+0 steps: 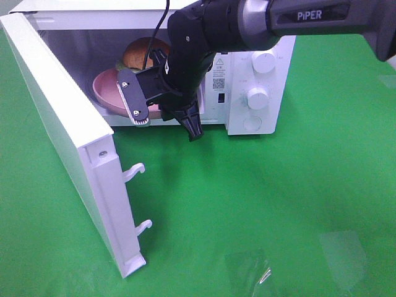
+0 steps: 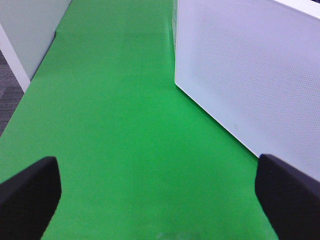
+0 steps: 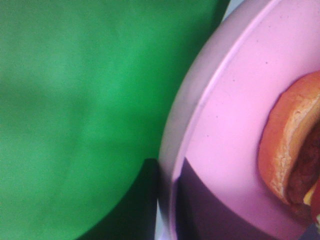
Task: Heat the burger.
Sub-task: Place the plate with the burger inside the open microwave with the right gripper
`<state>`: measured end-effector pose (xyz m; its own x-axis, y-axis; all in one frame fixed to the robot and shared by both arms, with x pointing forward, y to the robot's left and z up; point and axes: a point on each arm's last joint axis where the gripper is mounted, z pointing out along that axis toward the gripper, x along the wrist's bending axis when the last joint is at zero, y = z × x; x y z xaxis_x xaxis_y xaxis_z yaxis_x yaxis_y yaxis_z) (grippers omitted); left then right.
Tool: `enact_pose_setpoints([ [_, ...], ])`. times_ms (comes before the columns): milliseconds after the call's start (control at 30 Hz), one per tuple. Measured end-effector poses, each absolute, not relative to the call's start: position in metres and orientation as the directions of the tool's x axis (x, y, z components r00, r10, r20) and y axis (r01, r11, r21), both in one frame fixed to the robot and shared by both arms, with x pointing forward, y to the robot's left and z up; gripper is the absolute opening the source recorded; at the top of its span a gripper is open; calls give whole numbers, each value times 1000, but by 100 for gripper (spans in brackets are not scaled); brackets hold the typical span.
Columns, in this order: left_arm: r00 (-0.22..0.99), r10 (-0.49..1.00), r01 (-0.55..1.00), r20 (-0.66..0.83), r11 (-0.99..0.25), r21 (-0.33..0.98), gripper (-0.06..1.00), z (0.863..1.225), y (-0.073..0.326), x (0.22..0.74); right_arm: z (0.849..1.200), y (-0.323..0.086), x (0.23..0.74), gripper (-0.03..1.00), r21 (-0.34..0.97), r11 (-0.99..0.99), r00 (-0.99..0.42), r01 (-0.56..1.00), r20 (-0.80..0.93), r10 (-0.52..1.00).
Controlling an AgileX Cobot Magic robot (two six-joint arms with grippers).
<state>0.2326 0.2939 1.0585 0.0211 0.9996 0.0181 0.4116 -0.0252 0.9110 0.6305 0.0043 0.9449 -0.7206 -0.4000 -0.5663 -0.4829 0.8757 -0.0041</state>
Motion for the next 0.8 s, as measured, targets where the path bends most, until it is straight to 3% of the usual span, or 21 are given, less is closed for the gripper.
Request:
enact_pose_setpoints([
  [400,21,1000,412,18,-25,911,99,1058,294,233,944,12,648,2,7,918,-751,-397,-577,-320],
  [800,21,1000,412,18,-25,911,99,1058,294,233,941,12,651,3,-16,919,-750,-394,-572,-332],
])
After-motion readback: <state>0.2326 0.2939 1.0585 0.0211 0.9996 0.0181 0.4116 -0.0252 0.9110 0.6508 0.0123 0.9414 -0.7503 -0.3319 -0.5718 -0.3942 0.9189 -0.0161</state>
